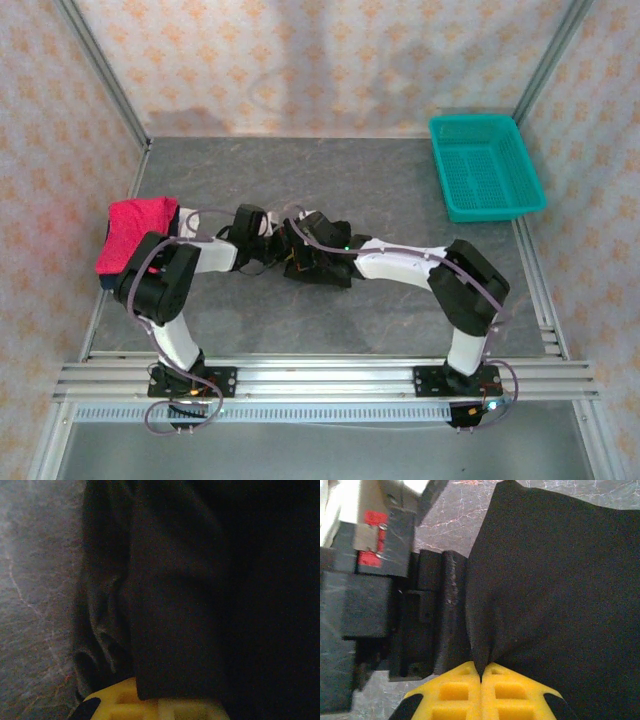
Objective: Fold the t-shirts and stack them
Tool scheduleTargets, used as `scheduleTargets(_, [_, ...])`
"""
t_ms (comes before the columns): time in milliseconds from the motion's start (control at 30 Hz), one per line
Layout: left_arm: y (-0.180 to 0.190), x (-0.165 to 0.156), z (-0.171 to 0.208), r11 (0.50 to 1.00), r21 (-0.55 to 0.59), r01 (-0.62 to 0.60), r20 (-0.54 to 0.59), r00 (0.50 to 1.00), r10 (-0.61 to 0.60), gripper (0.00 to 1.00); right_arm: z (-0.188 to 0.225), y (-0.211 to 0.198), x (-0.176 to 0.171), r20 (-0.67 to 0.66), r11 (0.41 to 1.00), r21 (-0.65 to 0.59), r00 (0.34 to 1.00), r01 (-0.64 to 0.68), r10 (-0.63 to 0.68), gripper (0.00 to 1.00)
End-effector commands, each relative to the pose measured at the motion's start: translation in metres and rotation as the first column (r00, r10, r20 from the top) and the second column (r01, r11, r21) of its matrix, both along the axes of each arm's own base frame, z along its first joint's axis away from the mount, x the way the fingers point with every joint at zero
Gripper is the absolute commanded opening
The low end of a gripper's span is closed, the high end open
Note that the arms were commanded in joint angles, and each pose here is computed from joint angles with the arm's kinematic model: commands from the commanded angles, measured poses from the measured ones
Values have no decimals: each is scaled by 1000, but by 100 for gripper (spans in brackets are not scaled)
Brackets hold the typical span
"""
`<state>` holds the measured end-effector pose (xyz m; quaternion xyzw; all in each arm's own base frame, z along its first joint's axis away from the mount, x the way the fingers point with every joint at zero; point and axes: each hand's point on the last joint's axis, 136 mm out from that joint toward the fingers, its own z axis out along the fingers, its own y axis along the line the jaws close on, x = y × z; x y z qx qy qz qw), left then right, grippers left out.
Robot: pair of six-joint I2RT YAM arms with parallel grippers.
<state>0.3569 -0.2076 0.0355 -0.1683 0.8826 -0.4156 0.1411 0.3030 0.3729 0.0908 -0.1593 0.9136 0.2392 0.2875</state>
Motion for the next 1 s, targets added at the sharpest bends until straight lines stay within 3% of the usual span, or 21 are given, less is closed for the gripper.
scheduleTargets(0, [-10, -6, -4, 999, -28, 30, -5, 1000, -30, 0, 9, 15, 6, 13, 998, 55, 1000, -11, 10, 0])
scheduleTargets(133, [8, -11, -3, 1000, 23, 7, -14, 1000, -6, 3, 7, 10, 9, 16, 999, 34, 1000, 6, -7, 0])
scheduleTargets(233, [23, -14, 2, 999, 50, -8, -15, 1000, 9, 24, 7, 4, 8, 23, 1000, 16, 1000, 14, -14, 0])
scheduleTargets(333, [33, -21, 1, 997, 77, -8, -31, 999, 11, 38, 4, 1, 8, 19, 1000, 4, 1000, 14, -14, 0])
scheduleTargets(567, [63, -41, -6, 991, 122, -55, -74, 995, 65, 44, 5, 5, 9, 16, 1000, 9, 1000, 9, -9, 0])
scheduleTargets(700, [89, -46, 1, 979, 143, -144, -42, 988, 152, 49, 0, 13, 10, -9, 1000, 1, 1000, -11, 11, 0])
scheduleTargets(767, [95, -47, 8, 975, 149, -168, -18, 985, 172, 54, -6, 19, 9, -30, 1000, -11, 999, -19, 19, 13])
scheduleTargets(833, [97, -45, 15, 974, 155, -168, 7, 986, 169, 61, -12, 24, 10, -45, 999, -21, 999, -25, 24, 35])
scheduleTargets(967, [98, -40, 27, 973, 156, -169, 50, 985, 164, 76, 7, 17, 13, 1, 1000, 4, 1000, 8, -8, 59])
